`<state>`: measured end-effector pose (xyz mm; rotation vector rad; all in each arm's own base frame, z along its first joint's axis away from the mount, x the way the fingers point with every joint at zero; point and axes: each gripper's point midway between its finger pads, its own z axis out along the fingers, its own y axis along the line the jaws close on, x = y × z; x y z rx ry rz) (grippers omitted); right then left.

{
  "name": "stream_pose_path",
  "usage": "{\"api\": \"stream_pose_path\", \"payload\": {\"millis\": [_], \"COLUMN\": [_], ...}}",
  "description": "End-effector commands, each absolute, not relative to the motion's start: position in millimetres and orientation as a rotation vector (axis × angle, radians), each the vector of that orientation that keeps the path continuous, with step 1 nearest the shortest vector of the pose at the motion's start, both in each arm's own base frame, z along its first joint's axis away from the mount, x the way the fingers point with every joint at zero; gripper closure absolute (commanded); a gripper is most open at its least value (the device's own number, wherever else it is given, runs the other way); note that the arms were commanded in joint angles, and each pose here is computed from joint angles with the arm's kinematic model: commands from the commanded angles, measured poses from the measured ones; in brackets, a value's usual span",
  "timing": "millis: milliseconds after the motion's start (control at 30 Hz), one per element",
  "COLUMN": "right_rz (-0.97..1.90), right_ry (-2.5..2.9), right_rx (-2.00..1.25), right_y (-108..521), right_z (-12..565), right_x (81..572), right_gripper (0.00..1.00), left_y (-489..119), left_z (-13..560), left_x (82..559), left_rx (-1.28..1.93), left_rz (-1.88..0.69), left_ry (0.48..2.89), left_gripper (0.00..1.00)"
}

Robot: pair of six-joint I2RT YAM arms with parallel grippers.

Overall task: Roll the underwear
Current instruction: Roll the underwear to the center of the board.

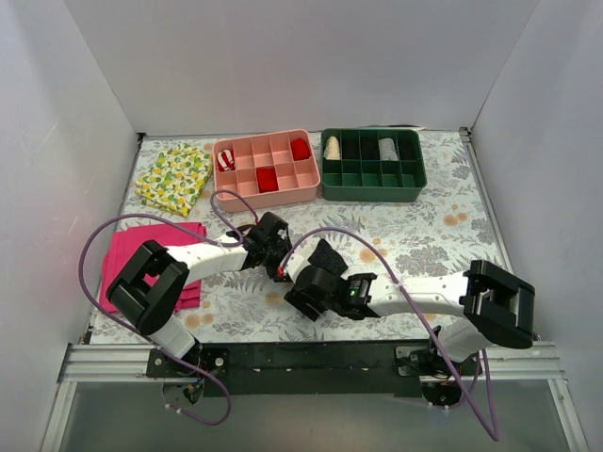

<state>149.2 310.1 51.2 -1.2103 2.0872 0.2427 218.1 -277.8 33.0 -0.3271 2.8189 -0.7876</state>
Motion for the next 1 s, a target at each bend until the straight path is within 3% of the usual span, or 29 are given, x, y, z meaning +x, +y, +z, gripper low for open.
{"api": "stream_pose_path", "payload": {"millis": [0,367,500,700,967], "right_rz": [0.169,0.113,0.114,0.190,0.560], "right_ry": [1.985,2.040,2.058,2.097,2.096], "right_rx": [-1.197,-1.230,-1.231,-1.277,-1.285], "right_y": [327,314,310,305,333], "right_z": [69,36,29,15,28], "right_x": [165,160,157,141,121], "right_gripper": [0.19,0.32,0.54,0.74,0.80], "left_y": [-258,-264,-263,-257,-236], "left_z": [13,14,13,12,30], "left_x": [204,206,206,205,217], "left_rx": [-0.340,-0.326,-0.322,-0.341,-0.412], "left_rz": [-0.639,-0.658,-0.656,-0.650,-0.648], "left_ry": [2.910,2.916,2.916,2.914,2.844], "left_gripper": [0.80,0.79,0.79,0.78,0.70]}}
